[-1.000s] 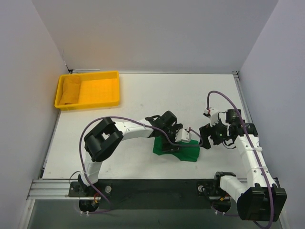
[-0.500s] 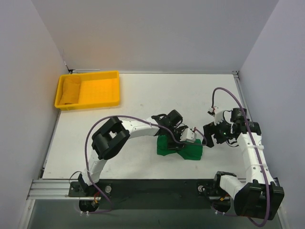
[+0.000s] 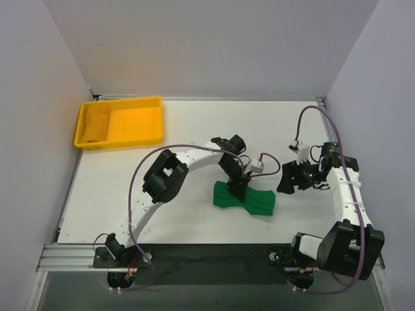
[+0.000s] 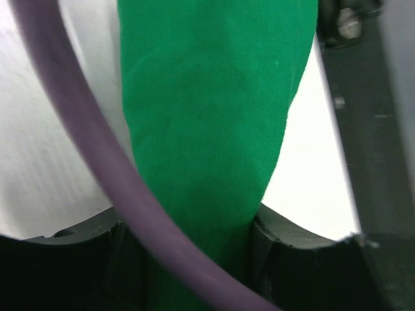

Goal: Roll the t-shirts
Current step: Pick up the T-shirt from the center of the board, then place the T-shirt in the bin.

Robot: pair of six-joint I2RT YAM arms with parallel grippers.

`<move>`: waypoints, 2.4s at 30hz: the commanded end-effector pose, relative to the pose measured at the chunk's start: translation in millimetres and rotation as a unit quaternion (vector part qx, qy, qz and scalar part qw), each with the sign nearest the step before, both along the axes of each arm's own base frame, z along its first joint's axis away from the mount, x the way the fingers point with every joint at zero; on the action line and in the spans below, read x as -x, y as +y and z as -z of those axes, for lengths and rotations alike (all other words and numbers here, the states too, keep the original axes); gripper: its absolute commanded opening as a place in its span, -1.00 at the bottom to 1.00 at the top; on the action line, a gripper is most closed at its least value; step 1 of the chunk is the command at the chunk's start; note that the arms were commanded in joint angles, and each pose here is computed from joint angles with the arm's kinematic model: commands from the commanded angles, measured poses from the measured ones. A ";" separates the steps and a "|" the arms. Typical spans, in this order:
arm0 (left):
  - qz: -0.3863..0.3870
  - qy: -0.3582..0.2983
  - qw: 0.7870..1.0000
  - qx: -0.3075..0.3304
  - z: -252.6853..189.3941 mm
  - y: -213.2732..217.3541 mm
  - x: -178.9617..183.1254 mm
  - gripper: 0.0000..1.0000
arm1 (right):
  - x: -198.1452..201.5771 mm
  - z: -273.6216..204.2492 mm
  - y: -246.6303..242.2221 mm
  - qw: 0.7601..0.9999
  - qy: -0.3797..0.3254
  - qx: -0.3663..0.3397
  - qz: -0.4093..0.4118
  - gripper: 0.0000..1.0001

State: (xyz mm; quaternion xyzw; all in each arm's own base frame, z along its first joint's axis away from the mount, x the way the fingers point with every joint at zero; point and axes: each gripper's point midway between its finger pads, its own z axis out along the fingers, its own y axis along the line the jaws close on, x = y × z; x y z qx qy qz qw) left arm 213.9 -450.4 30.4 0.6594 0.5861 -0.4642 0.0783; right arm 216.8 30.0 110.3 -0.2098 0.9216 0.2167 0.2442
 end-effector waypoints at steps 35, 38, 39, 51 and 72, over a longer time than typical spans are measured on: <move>-0.475 0.257 0.797 0.271 -222.1 323.8 -254.4 -1.00 | -34.1 -61.0 30.2 0.991 0.028 -0.119 0.055 0.44; -0.530 0.245 0.758 0.291 -227.0 376.1 -272.1 -1.00 | -35.1 -58.2 31.2 0.990 0.036 -0.119 0.064 0.44; -0.540 0.236 0.752 0.295 -227.7 386.6 -275.6 -1.00 | -36.0 -57.9 31.9 0.990 0.037 -0.120 0.065 0.44; -0.711 0.147 0.650 0.226 -175.8 516.3 -330.5 -1.00 | -40.4 -58.6 35.9 0.992 0.042 -0.100 0.063 0.44; -0.786 0.128 0.600 0.074 -66.0 543.0 -369.6 -1.00 | -11.7 -23.0 35.9 0.990 0.092 -0.084 0.066 0.45</move>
